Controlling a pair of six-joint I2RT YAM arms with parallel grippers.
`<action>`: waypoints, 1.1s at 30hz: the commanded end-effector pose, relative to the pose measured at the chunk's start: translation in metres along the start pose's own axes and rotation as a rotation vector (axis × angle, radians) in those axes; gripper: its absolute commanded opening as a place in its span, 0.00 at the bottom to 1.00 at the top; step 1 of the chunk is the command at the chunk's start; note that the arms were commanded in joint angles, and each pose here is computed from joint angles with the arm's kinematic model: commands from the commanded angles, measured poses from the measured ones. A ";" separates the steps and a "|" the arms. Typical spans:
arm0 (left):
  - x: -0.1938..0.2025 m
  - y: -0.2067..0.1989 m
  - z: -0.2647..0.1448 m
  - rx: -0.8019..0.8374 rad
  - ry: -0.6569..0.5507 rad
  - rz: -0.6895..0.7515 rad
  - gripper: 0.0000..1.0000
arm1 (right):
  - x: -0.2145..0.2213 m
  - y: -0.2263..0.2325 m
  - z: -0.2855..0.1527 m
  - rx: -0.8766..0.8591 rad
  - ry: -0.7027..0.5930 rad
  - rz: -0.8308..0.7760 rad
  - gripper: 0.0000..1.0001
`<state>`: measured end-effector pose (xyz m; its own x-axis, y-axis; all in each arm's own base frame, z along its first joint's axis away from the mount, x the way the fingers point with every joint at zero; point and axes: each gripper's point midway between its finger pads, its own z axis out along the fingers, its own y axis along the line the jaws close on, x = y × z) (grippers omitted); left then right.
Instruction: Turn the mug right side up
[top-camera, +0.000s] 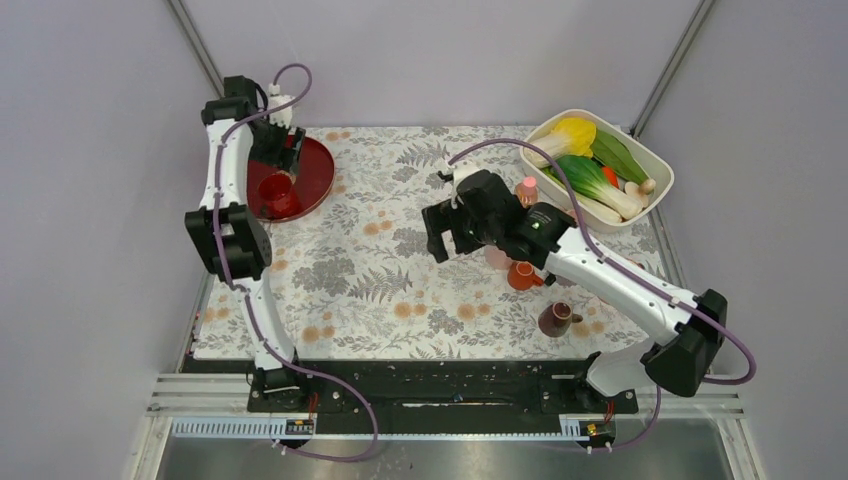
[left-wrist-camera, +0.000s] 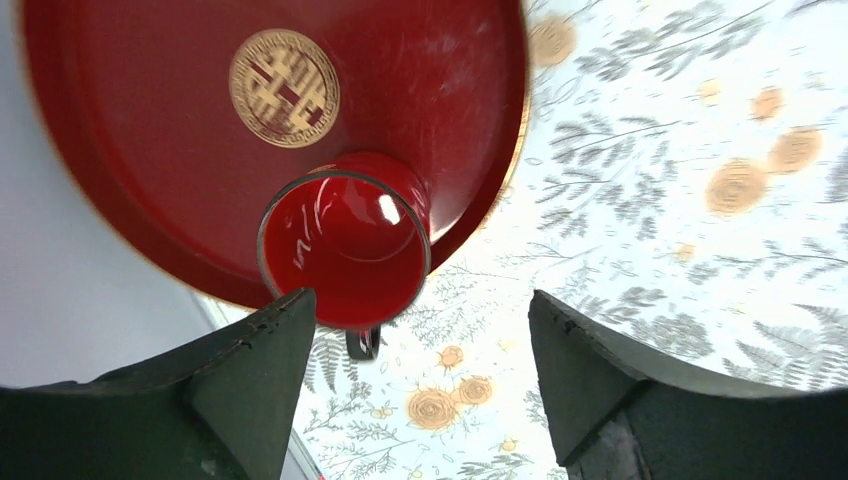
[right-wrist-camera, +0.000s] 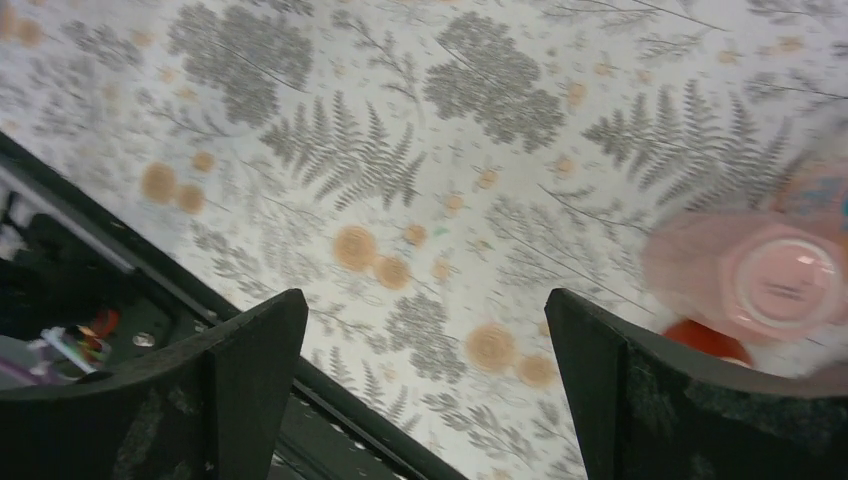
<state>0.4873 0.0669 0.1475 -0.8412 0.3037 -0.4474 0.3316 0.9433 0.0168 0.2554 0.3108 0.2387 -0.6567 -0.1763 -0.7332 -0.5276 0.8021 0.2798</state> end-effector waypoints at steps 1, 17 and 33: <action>-0.048 -0.028 -0.104 -0.002 -0.294 0.066 0.82 | 0.007 -0.058 -0.047 0.209 0.046 -0.383 0.99; -0.001 -0.122 -0.142 0.189 -0.286 0.108 0.82 | 0.042 -0.197 -0.030 0.239 0.305 -0.732 0.99; 0.012 -0.130 -0.151 0.195 -0.294 0.125 0.82 | 0.066 -0.191 0.022 0.038 0.388 -0.643 0.78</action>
<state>0.3754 -0.0266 0.2631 -0.6840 0.3253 -0.6529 0.4926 0.8661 -0.0845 0.3213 0.1395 0.1088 -0.3669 -0.8421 -0.3953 -0.8540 0.4734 -0.2159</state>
